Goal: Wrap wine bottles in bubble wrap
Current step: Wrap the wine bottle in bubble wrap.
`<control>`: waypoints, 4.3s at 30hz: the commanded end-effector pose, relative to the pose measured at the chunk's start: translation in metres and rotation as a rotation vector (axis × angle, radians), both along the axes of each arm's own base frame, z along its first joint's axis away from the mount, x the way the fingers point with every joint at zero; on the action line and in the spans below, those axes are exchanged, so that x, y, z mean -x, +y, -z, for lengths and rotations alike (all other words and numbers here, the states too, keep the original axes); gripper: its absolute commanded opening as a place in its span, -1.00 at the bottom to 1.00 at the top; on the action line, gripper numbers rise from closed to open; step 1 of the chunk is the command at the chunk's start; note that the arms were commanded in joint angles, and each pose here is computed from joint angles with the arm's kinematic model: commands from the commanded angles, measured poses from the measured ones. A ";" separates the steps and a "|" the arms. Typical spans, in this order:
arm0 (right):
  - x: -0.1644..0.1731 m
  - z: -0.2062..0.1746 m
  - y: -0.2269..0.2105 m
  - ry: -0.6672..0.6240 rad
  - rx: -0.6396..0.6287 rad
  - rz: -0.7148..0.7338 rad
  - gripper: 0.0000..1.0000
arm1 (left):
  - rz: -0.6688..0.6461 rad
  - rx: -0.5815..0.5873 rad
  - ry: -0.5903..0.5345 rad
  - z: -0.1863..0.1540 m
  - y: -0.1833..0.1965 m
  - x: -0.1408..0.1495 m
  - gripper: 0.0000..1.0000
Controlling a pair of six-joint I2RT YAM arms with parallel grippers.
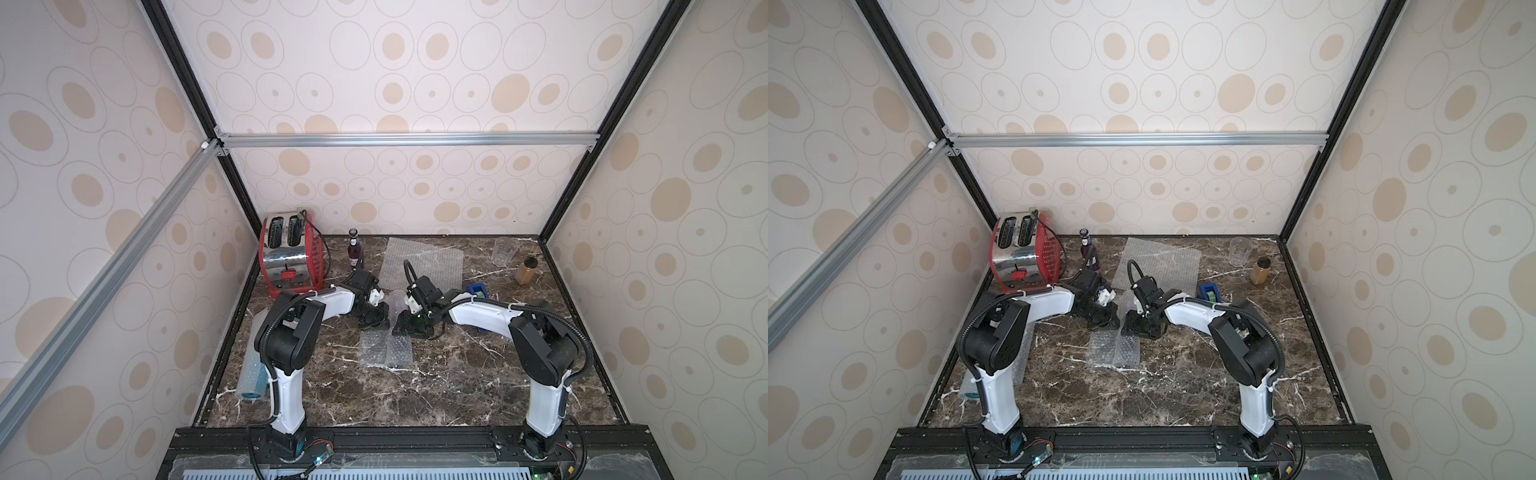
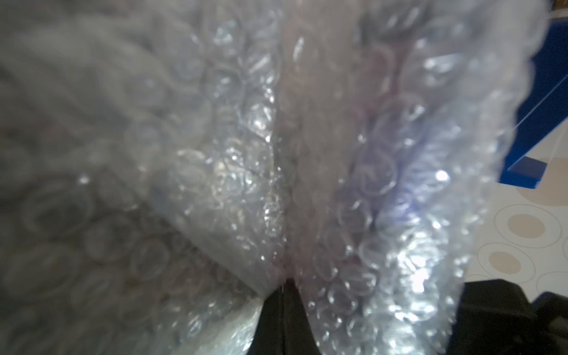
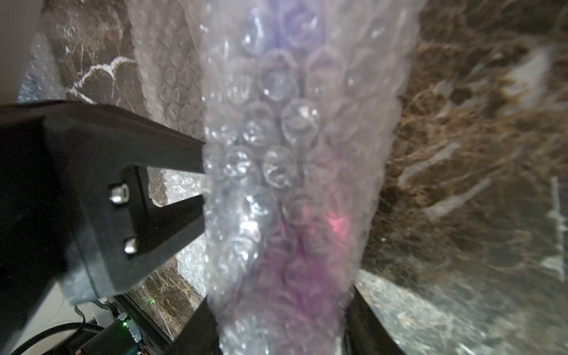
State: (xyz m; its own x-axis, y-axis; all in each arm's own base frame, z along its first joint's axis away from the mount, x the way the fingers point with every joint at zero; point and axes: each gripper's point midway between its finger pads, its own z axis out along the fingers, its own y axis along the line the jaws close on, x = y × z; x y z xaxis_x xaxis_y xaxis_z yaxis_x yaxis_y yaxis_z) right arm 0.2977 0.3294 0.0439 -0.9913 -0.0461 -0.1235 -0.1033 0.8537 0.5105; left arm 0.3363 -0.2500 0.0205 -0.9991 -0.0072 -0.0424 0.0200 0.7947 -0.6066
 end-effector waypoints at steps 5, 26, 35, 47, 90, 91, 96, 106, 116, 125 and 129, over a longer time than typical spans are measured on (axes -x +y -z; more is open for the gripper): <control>0.023 0.059 -0.026 0.103 0.168 -0.005 -0.27 | 0.004 0.080 0.043 0.002 -0.022 -0.002 -1.00; 0.023 0.055 -0.031 0.092 0.184 -0.001 -0.27 | -0.202 -0.254 -0.223 -0.048 0.106 -0.015 -0.12; 0.022 0.053 -0.030 0.083 0.180 -0.003 -0.27 | -0.179 -0.249 -0.113 -0.006 0.097 -0.022 -0.08; 0.022 0.053 -0.030 0.086 0.178 -0.003 -0.27 | -0.183 -0.129 -0.091 -0.019 0.075 -0.015 -0.99; 0.033 0.008 -0.037 -0.027 0.120 -0.040 0.12 | -0.010 0.053 0.057 -0.011 -0.034 0.004 -1.00; 0.035 0.004 -0.038 -0.030 0.111 -0.037 0.14 | -0.003 0.044 0.056 -0.010 -0.034 0.004 -1.00; 0.044 -0.012 -0.044 -0.052 0.075 -0.015 0.18 | -0.003 0.027 0.077 0.000 -0.035 0.007 -1.00; 0.053 -0.033 -0.056 -0.078 0.048 0.036 0.25 | 0.047 -0.015 0.083 0.008 -0.041 0.014 -0.96; 0.043 -0.083 -0.047 -0.129 -0.072 0.119 0.24 | 0.057 -0.033 0.097 0.018 -0.041 0.019 -0.95; 0.038 -0.051 -0.039 -0.054 -0.003 0.106 0.11 | 0.074 -0.058 0.094 0.021 -0.040 0.023 -0.93; 0.044 -0.043 -0.057 -0.043 0.069 0.100 -0.14 | 0.070 -0.054 0.093 0.020 -0.041 0.023 -0.93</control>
State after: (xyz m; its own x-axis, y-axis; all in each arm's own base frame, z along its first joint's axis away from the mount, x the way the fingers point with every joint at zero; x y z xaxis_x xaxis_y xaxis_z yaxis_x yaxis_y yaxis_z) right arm 0.2587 0.2846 0.0884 -0.9831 0.0520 -0.1757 -0.0424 0.8684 0.4941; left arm 0.3420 -0.3268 0.0655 -0.9904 0.0845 -0.1093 0.1376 0.6728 -0.7270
